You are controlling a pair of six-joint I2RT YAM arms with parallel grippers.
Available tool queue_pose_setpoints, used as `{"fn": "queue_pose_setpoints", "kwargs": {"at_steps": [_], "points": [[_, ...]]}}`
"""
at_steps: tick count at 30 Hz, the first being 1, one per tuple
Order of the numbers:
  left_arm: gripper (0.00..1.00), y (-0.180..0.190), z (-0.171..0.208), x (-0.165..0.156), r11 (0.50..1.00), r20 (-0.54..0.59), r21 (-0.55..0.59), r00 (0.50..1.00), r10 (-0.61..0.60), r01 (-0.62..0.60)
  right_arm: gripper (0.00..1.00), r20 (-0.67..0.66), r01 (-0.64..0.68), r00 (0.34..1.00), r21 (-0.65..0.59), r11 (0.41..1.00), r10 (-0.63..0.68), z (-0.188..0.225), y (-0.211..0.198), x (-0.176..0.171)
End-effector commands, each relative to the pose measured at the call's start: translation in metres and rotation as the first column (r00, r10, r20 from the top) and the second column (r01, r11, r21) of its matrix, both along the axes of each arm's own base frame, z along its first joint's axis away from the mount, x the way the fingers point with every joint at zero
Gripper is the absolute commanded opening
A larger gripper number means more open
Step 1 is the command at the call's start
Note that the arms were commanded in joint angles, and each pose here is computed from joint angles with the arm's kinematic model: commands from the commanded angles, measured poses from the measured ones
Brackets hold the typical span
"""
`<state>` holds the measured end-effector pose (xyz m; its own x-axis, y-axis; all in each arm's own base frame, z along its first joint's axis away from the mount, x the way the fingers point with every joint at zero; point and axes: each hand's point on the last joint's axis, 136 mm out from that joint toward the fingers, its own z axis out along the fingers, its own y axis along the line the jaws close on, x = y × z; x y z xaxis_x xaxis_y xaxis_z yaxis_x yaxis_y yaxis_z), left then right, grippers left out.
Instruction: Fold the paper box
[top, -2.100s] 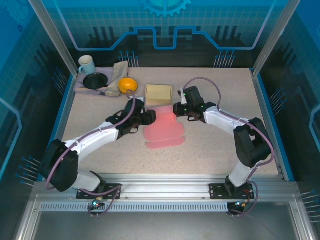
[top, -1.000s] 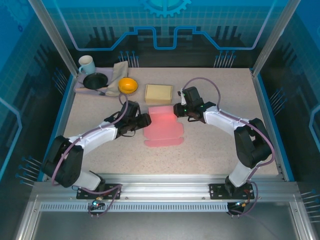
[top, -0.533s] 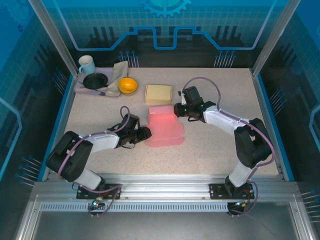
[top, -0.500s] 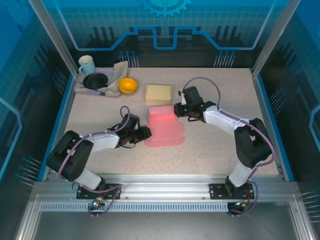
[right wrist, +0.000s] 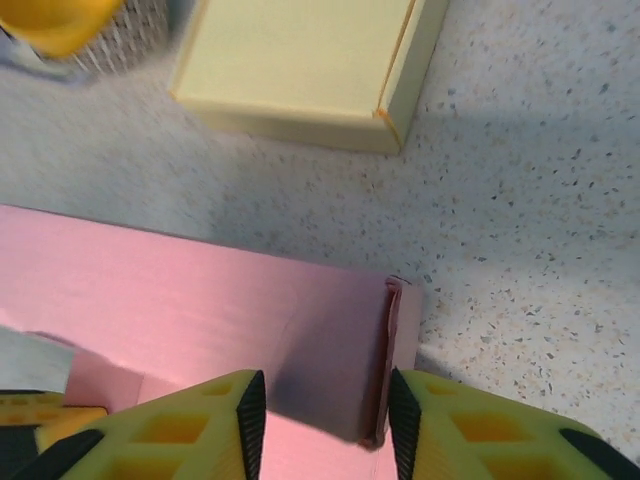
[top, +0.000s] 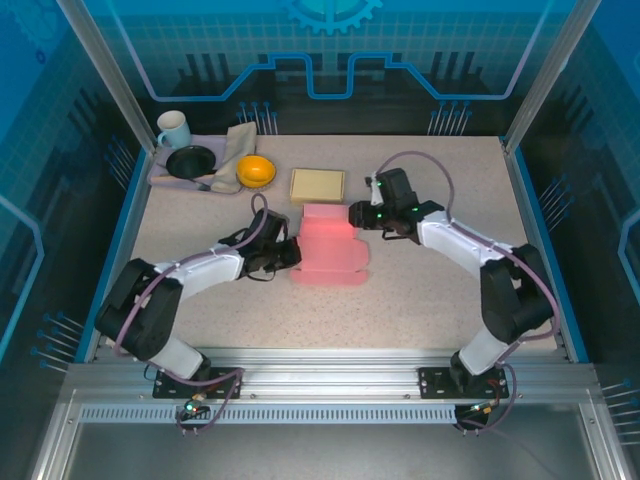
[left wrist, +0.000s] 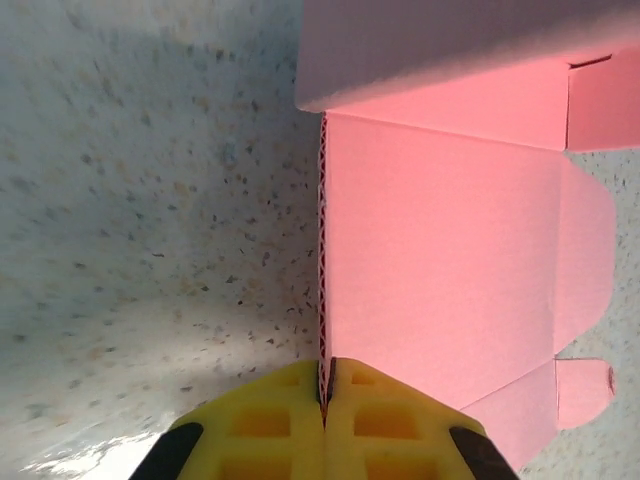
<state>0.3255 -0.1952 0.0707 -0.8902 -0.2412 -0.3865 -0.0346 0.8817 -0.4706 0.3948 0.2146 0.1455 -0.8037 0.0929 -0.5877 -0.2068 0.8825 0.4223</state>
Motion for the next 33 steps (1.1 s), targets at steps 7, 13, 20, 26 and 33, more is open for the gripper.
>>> {"fn": "queue_pose_setpoints", "kwargs": {"at_steps": [7,13,20,26,33], "points": [[0.0,0.075,0.096,-0.024,0.845,0.028,0.507,0.977,-0.21,0.167,0.48,0.238,0.017,0.971,0.06,0.998,-0.031,0.119,-0.049,-0.011],[0.0,0.101,0.193,-0.035,0.631,0.044,0.75,0.937,-0.347,0.198,0.48,0.398,0.1,0.916,-0.094,0.991,-0.055,0.158,-0.083,-0.024],[0.0,0.114,0.255,-0.039,0.088,-0.07,0.988,0.883,-0.464,0.124,0.47,0.487,0.199,0.865,-0.109,0.974,-0.123,0.184,-0.108,-0.042],[0.0,0.086,0.247,-0.041,-0.235,-0.255,0.96,0.831,-0.495,0.155,0.48,0.519,0.246,0.839,-0.091,0.965,-0.165,0.194,-0.12,-0.056],[0.0,0.013,0.2,-0.048,-0.519,-0.492,0.834,0.682,-0.541,0.189,0.49,0.539,0.286,0.821,-0.101,0.953,-0.189,0.192,-0.135,-0.072]]}}
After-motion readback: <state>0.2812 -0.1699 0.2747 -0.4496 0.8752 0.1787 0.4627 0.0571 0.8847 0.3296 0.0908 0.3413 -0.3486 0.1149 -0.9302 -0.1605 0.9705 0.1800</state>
